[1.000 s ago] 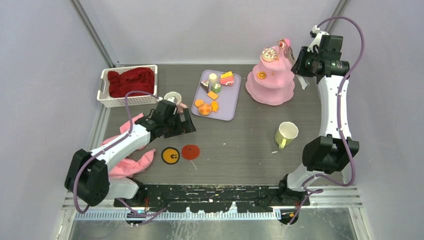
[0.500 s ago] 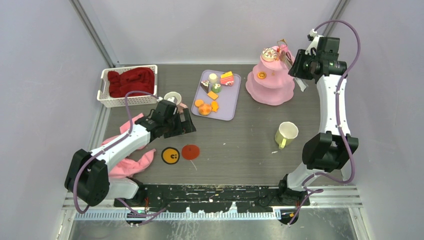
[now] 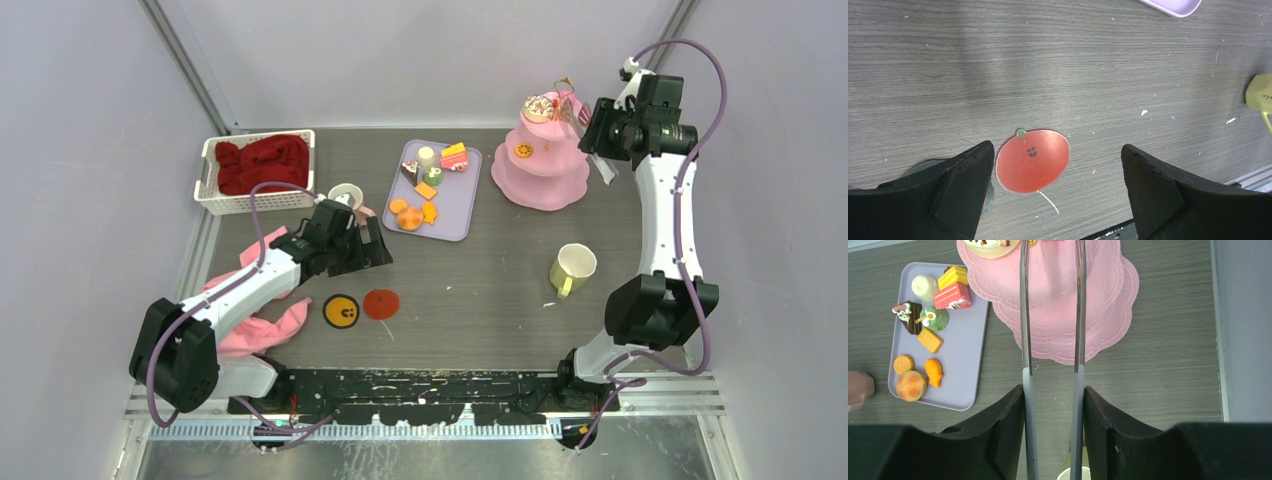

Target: Serve the afternoon tea

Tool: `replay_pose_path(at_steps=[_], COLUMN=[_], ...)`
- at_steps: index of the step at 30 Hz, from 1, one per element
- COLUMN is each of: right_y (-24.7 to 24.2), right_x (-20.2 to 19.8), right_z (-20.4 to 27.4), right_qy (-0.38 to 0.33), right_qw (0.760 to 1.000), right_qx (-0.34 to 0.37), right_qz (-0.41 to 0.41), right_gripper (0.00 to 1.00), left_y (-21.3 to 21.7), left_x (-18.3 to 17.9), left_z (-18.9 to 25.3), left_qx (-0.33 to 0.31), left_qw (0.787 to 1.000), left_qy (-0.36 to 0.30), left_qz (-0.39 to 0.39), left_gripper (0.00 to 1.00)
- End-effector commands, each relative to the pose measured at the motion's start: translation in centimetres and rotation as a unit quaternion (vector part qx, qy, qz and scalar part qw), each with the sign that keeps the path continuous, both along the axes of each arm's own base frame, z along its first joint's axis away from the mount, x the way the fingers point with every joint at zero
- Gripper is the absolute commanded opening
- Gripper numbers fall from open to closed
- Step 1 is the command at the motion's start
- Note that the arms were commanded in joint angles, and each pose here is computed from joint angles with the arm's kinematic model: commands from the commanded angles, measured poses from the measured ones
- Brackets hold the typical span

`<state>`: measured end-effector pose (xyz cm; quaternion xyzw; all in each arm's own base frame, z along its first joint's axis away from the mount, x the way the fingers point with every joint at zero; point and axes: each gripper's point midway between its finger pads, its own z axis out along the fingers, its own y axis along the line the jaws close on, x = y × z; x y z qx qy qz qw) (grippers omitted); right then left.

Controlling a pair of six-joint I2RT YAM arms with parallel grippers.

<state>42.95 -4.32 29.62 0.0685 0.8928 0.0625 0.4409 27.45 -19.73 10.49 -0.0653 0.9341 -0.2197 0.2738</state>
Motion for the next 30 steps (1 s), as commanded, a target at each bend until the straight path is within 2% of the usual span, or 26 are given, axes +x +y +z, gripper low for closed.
replay_pose_path(at_steps=[1,5,12,16,19,21,23,27,30], right_y=[-0.3,-0.4,1.7,5.7,10.5,14.1,17.6,22.3,24.6], right_x=[-2.0,-4.6,-10.8,-13.1,-14.0,-14.0,-13.5,-11.6,-9.9], right_z=[5.5,6.5,10.5,13.1,13.2,11.9,8.4,0.3,-3.9], right_qy=[-0.075,-0.085,-0.162,-0.206,-0.212,-0.195,-0.157,-0.073,-0.043], right_qw=[0.997,0.995,0.986,0.978,0.969,0.965,0.968,0.973,0.976], right_qx=[-0.02,-0.025,-0.019,0.009,0.019,0.024,0.009,-0.027,-0.011], right_qz=[-0.024,-0.045,-0.028,0.044,0.125,0.171,0.198,0.216,0.215], right_gripper=[0.49,0.48,0.47,0.46,0.44,0.43,0.43,0.43,0.43], left_y=[-0.8,-0.9,-0.6,-0.3,0.2,0.9,1.8,3.4,4.0], left_x=[1.1,1.2,1.2,1.1,1.0,0.9,1.0,0.8,0.5], left_z=[3.0,3.4,3.2,3.9,3.7,3.8,3.9,4.2,4.2], left_qx=[-0.027,-0.025,-0.016,-0.019,-0.01,-0.006,0.0,0.015,0.02], left_qw=[0.999,0.998,0.999,0.998,0.998,0.998,0.997,0.994,0.993], left_qy=[-0.042,-0.045,-0.047,-0.064,-0.058,-0.058,-0.065,-0.077,-0.08], left_qz=[-0.012,-0.019,-0.017,-0.012,0.0,0.021,0.048,0.082,0.089], left_gripper=[0.97,0.97,0.97,0.97,0.97,0.97,0.97,0.98,0.98])
